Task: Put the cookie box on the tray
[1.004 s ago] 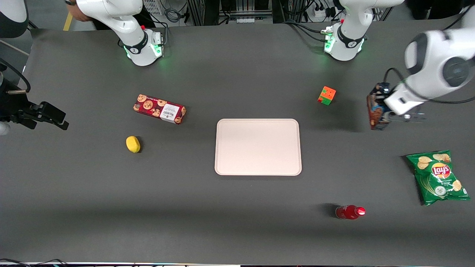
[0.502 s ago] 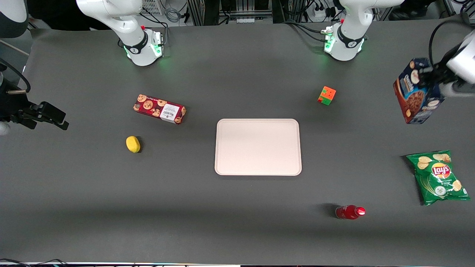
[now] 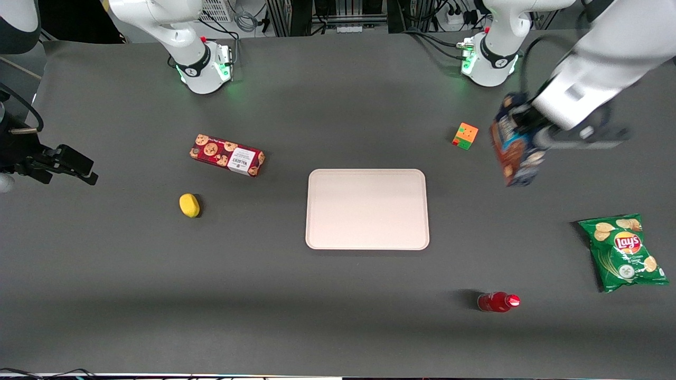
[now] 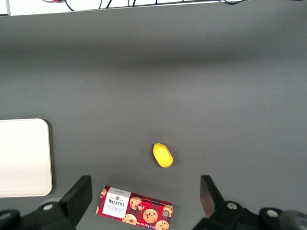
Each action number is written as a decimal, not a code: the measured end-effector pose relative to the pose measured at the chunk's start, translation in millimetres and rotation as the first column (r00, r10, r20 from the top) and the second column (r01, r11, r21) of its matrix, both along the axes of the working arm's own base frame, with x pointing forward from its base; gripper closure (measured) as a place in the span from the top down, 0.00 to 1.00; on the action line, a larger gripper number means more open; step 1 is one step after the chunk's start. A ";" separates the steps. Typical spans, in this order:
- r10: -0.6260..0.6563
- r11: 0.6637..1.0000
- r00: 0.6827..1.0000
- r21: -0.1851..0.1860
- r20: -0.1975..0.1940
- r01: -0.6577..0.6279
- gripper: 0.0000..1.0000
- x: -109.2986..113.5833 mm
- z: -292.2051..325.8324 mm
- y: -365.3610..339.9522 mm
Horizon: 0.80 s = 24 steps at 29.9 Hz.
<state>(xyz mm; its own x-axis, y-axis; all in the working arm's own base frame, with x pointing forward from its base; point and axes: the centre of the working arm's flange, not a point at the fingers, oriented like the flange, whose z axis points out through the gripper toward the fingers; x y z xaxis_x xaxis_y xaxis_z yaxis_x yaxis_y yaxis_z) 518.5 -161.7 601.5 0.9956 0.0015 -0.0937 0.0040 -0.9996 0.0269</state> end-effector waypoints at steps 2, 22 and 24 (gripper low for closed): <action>-0.004 1.000 1.000 -0.010 -0.008 0.004 0.06 13.0 -22.0 -13.7; 0.016 0.993 0.991 -0.110 -0.131 -0.030 0.06 86.2 -238.2 -91.4; 0.024 0.995 0.992 -0.097 -0.122 -0.036 0.06 85.7 -248.7 -101.5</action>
<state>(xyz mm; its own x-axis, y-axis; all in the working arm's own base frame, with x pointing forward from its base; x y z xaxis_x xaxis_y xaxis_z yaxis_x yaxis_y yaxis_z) 604.1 -263.2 352.8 0.9766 0.0162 -0.2143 0.0435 -0.9914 0.1231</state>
